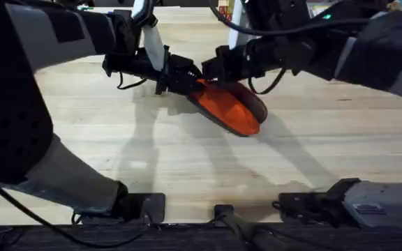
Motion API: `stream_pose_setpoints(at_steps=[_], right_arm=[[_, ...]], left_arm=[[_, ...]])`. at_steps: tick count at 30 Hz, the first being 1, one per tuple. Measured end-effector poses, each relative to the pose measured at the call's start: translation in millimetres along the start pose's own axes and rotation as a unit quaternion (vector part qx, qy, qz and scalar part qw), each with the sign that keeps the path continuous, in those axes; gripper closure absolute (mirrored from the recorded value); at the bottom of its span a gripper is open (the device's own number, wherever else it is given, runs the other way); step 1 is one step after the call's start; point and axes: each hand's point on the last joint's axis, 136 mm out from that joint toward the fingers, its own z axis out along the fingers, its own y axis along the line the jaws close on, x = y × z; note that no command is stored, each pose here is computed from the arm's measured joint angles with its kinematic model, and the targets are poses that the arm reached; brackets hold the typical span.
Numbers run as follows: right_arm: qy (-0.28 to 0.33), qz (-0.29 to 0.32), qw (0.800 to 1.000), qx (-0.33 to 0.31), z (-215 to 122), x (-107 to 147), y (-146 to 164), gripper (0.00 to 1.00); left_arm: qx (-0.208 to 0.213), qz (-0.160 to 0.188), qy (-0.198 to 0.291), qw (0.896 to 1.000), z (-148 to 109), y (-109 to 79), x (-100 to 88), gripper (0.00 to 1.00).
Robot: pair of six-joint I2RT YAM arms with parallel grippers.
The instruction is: Unzip the bag, pick up the pens from the table one at a time and place them inside, then zip the bag closed.
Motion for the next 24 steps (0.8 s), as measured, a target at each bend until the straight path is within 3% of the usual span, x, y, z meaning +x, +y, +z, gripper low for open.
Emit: stream_pose_setpoints(at_steps=[13, 24], right_arm=[[0.034, -0.005, 0.999, 0.004, -29.4, 14.3, -16.0, 0.968], [0.070, 0.021, 0.997, 0.017, -39.8, 27.9, -37.9, 0.968]], left_arm=[[0.017, 0.000, -0.027, 0.999, 5.7, -7.0, -11.7, 0.957], [0.022, -0.007, -0.024, 0.999, 7.2, -10.0, -11.0, 0.957]])
